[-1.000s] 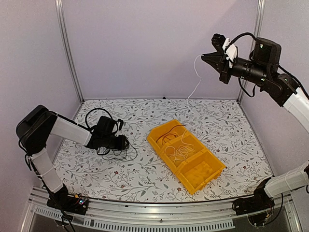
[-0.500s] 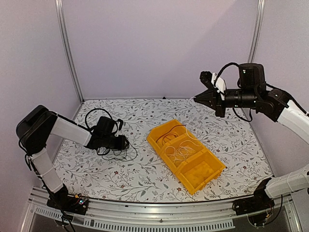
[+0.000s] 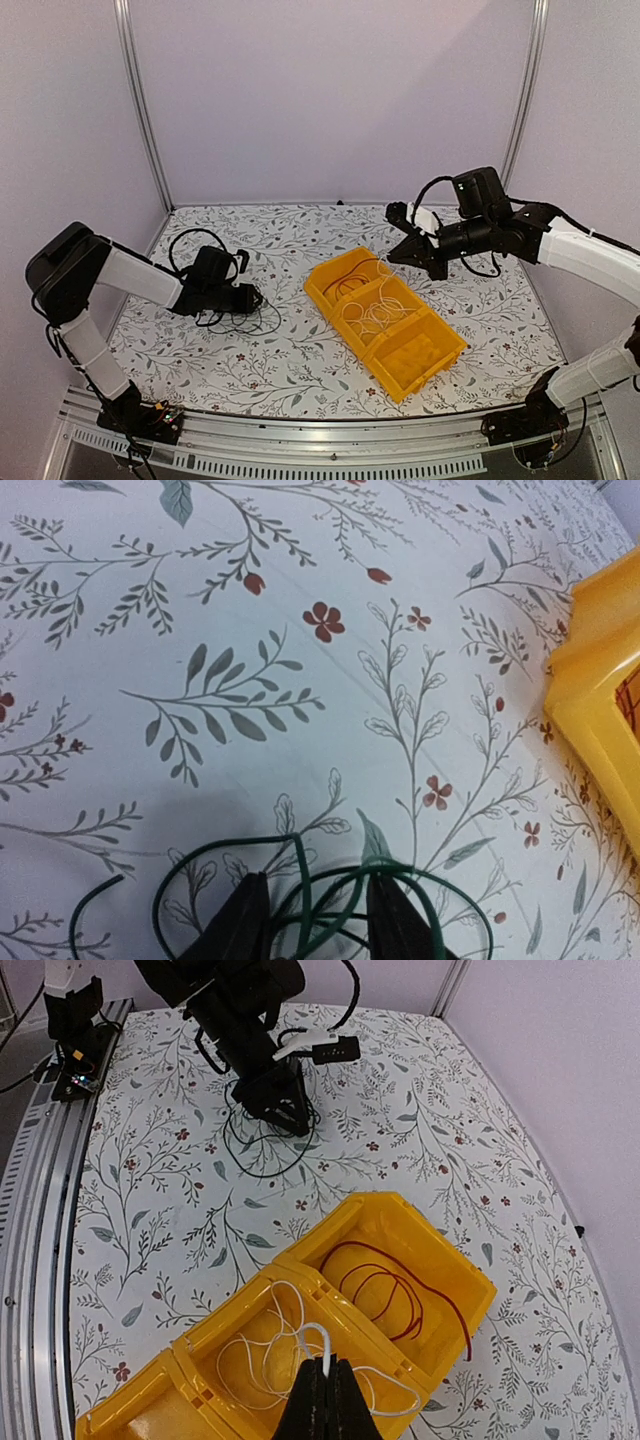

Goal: Untangle the cables

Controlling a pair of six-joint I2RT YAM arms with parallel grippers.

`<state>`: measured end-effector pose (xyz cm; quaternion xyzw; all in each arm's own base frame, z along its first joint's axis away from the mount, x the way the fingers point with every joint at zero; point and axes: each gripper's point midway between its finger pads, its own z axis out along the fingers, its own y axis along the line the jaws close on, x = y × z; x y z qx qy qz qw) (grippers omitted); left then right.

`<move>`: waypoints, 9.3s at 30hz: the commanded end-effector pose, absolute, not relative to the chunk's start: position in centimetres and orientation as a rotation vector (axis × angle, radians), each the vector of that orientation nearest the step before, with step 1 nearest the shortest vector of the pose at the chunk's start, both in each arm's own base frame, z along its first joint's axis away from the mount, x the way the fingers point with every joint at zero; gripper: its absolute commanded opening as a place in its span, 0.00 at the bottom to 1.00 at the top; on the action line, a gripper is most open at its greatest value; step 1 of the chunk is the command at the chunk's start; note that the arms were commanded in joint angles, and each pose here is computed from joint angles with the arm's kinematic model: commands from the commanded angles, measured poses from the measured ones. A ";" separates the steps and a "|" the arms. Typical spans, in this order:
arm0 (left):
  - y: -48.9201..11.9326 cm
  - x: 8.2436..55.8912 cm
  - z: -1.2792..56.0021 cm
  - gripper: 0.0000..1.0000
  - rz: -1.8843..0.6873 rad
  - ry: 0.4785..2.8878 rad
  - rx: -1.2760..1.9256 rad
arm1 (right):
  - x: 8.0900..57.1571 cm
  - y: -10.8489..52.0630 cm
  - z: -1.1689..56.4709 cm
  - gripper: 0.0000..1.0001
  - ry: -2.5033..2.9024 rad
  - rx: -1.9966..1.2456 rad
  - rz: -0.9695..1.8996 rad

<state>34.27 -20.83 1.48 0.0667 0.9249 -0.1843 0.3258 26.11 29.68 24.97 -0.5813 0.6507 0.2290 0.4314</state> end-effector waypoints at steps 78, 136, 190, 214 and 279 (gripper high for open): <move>-21.5 28.5 16.9 0.00 -0.873 1.967 0.311 | 31.8 52.3 18.7 0.00 1.753 -1.587 1.071; -11.4 34.7 6.5 0.41 -0.193 2.459 -0.257 | 21.2 32.7 48.6 0.00 1.230 -1.320 0.707; -9.2 33.0 3.2 0.41 -0.117 2.517 -0.260 | 14.6 22.0 25.7 0.00 1.735 -1.565 0.496; -9.4 32.4 3.0 0.39 -0.162 2.491 -0.239 | 19.0 24.5 24.4 0.00 1.792 -1.590 0.410; 0.0 29.4 6.6 0.37 -0.006 2.509 -0.851 | 25.1 31.8 20.5 0.50 1.830 -1.683 0.664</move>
